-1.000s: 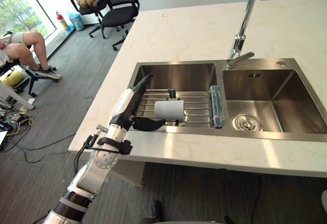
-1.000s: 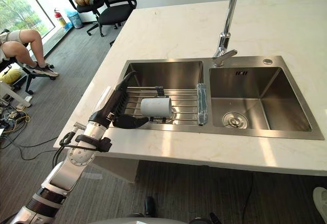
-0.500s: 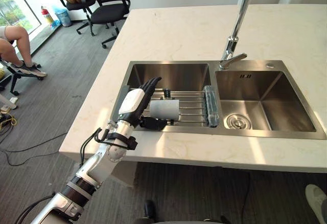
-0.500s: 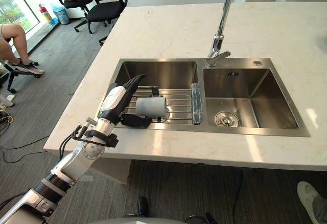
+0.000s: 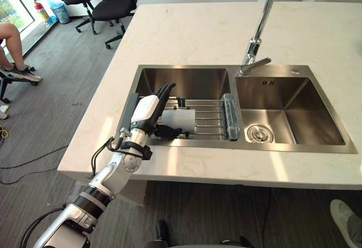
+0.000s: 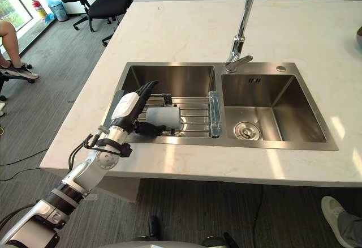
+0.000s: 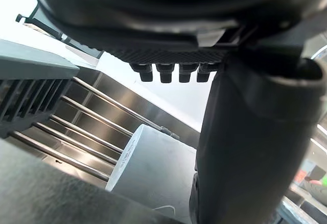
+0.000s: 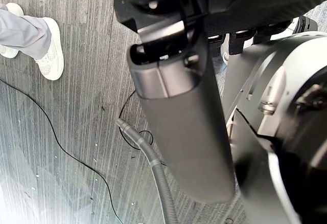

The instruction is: Walk over to the sink, pick up the cup, carry it to the dishwasher, place the cup inside the dishwasher, then close the dishwasher door

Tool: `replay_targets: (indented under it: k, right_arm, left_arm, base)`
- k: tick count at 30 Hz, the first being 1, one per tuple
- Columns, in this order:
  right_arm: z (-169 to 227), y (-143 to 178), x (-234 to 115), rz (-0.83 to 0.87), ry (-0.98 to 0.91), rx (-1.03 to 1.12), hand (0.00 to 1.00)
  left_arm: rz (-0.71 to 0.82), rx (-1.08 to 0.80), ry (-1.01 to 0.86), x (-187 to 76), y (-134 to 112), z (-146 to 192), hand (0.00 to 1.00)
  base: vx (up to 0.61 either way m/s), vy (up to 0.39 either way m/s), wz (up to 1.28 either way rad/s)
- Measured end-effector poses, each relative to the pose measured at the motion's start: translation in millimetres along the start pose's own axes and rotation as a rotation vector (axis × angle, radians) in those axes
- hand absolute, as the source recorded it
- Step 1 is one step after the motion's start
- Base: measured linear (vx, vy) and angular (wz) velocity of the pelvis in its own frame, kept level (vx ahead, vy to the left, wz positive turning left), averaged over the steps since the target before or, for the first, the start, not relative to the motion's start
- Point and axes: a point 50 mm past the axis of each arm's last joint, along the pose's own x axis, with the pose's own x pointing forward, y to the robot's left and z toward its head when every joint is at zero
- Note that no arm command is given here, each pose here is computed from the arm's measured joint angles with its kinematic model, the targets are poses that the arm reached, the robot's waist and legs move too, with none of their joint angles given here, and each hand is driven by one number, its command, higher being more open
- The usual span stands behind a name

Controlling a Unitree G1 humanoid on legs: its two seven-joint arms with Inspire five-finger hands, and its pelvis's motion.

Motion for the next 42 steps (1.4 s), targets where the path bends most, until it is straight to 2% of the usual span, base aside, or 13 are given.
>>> replay_targets:
  k: [8, 12, 19, 29, 42]
  right_arm:
    - [4, 2, 0, -0.004, 0.008, -0.043, 1.00]
    - [7, 4, 1, -0.005, 0.017, -0.078, 1.00]
    - [10, 9, 2, -0.004, 0.028, -0.135, 1.00]
    - [17, 16, 4, -0.017, 0.036, -0.182, 1.00]
    - [19, 18, 4, -0.024, 0.040, -0.202, 1.00]
  left_arm:
    - [-0.278, 0.142, -0.063, 16, 9, 8, 1.00]
    - [-0.390, 0.195, -0.059, 19, 6, 13, 1.00]
    - [-0.478, 0.229, -0.032, 24, 4, 23, 1.00]
    - [-0.482, 0.260, 0.044, 27, -1, 19, 1.00]
    - [-0.440, 0.303, 0.024, 27, -4, 15, 1.00]
  base:
    - [0.00, -0.001, -0.01]
    - [0.01, -0.006, -0.03]
    - [0.00, 0.000, 0.00]
    - [-0.01, -0.005, -0.03]
    - [0.00, 0.000, 0.00]
